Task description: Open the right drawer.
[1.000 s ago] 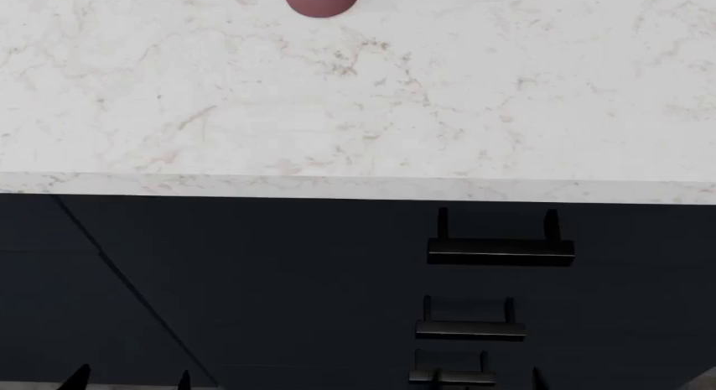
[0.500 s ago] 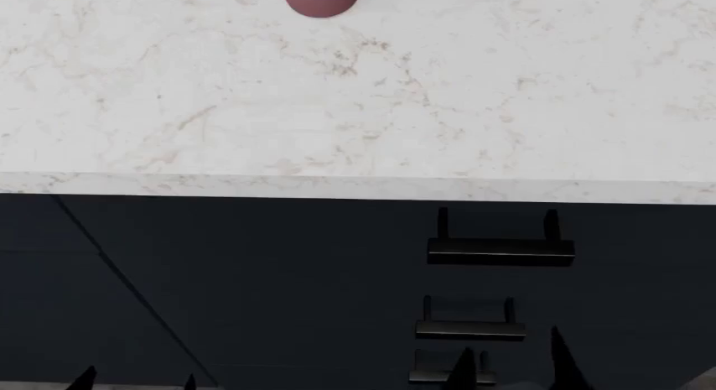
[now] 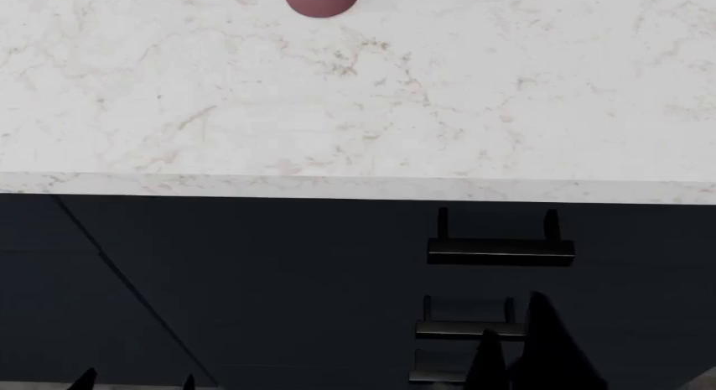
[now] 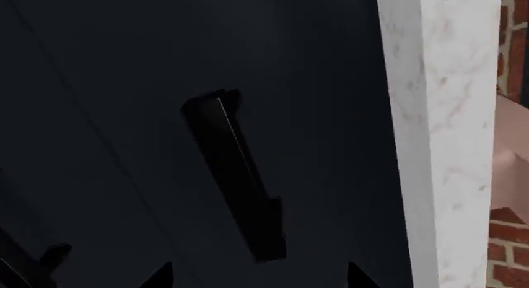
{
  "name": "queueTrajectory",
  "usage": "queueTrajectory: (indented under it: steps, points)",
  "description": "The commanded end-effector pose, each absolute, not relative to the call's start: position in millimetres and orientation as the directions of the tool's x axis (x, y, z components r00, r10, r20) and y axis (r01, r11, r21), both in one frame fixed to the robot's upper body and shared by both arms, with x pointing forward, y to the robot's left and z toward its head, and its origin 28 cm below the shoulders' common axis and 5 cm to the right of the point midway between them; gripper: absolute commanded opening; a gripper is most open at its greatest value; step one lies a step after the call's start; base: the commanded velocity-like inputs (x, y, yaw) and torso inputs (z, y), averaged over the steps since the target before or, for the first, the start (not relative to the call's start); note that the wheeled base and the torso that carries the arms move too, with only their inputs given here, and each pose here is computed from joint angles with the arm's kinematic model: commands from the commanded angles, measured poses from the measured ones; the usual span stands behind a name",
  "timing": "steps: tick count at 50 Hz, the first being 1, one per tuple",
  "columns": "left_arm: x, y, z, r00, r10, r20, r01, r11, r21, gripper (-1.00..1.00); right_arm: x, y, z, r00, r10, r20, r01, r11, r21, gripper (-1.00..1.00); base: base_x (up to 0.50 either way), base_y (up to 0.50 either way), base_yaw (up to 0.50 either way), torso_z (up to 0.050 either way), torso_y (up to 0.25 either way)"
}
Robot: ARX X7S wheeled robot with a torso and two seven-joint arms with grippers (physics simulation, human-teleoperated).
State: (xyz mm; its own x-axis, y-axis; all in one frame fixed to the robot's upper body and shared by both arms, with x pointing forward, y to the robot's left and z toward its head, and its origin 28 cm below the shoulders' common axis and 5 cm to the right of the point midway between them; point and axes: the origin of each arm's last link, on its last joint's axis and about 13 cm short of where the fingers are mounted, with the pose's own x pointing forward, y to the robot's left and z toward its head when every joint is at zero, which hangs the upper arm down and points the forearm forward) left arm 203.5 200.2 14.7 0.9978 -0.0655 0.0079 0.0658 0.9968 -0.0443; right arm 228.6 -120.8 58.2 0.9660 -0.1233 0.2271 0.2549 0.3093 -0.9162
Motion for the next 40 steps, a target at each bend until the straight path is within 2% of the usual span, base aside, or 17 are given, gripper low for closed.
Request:
queueTrajectory:
  steps: [1,3,19,21,24,25,40]
  points:
    - [203.2,200.1,15.8,0.998,-0.066,0.005,0.066,0.996,-0.052,1.0,231.3,-122.4,55.2,0.957,-0.099,0.272,0.281,0.093,-0.955,1.0,0.0,0.0,0.0,0.0,0.0]
    - [203.1,200.0,15.8,0.998,-0.066,0.005,0.067,0.997,-0.05,1.0,231.9,-122.6,52.4,0.964,-0.113,0.242,0.255,0.131,-0.958,1.0,0.0,0.0,0.0,0.0,0.0]
    - [203.1,200.0,15.8,0.998,-0.066,0.005,0.067,0.997,-0.05,1.0,231.9,-122.6,52.3,0.964,-0.113,0.242,0.255,0.131,-0.958,1.0,0.0,0.0,0.0,0.0,0.0]
    - [202.9,199.6,15.3,0.998,-0.07,0.005,0.07,0.996,-0.048,1.0,233.1,-123.5,51.1,0.961,-0.097,0.259,0.268,0.091,-0.959,1.0,0.0,0.0,0.0,0.0,0.0]
    - [202.1,199.7,15.8,0.998,-0.069,0.005,0.069,0.996,-0.048,1.0,236.0,-125.4,49.5,0.959,-0.102,0.264,0.275,0.106,-0.956,1.0,0.0,0.0,0.0,0.0,0.0]
    - [202.0,199.5,16.3,0.998,-0.07,0.006,0.07,0.996,-0.048,1.0,238.0,-125.8,48.5,0.957,-0.099,0.271,0.278,0.071,-0.958,1.0,0.0,0.0,0.0,0.0,0.0]
    - [202.1,199.6,15.2,0.998,-0.069,0.005,0.069,0.997,-0.044,1.0,258.4,-130.9,44.8,0.955,-0.106,0.277,0.285,0.061,-0.957,1.0,0.0,0.0,0.0,0.0,0.0]
